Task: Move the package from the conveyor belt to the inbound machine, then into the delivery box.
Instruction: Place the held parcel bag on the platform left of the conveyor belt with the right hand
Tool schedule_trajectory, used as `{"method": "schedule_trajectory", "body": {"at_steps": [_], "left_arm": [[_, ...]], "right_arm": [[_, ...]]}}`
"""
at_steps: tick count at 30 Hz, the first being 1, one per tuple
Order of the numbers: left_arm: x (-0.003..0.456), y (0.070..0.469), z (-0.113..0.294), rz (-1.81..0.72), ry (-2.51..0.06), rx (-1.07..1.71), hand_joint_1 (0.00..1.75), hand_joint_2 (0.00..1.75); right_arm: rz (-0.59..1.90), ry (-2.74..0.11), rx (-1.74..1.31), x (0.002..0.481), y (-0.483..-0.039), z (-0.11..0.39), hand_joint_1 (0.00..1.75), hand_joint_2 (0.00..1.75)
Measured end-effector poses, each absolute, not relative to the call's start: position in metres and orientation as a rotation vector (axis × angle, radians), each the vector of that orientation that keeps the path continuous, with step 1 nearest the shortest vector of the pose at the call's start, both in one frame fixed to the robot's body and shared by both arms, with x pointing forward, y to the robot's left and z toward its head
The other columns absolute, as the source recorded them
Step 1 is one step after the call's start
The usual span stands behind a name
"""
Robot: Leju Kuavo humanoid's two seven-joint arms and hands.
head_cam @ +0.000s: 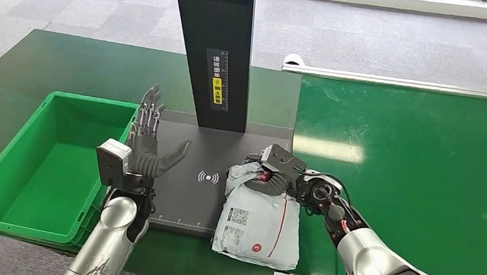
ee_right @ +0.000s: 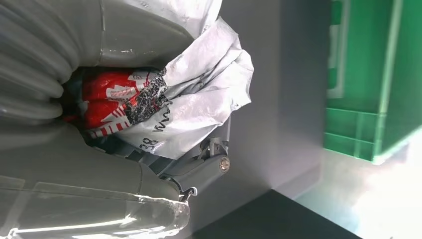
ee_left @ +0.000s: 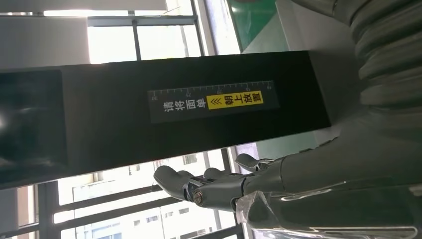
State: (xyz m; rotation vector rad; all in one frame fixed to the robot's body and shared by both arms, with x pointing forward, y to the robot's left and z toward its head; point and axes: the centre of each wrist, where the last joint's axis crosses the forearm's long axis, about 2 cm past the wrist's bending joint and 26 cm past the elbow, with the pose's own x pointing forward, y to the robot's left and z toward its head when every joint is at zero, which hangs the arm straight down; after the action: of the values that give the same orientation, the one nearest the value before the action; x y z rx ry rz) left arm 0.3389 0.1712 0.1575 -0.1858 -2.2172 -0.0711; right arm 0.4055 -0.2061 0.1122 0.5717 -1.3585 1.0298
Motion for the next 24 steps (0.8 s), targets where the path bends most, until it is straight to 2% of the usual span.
{"method": "schedule_trajectory", "body": {"at_steps": [6,11,15,24], "left_arm": [[0.325,0.167,0.144,-0.116,-2.167,-0.171,0.00,1.75],[0.318,0.168,0.137,-0.113,-2.146,-0.168,0.00,1.75],[0.316,0.168,0.136,-0.112,-2.142,-0.169,0.00,1.75],[0.320,0.158,0.130,-0.127,-2.098,-0.230,0.00,1.75]], "right_arm": [[0.934,-1.533,0.177,0.409,-0.193,0.117,1.75,1.75],[0.900,-1.562,0.110,0.410,-0.187,0.120,1.75,1.75],[0.891,-1.569,0.111,0.410,-0.184,0.120,0.00,1.75],[0.514,-1.765,0.310,0.398,-0.190,0.107,0.00,1.75]]}}
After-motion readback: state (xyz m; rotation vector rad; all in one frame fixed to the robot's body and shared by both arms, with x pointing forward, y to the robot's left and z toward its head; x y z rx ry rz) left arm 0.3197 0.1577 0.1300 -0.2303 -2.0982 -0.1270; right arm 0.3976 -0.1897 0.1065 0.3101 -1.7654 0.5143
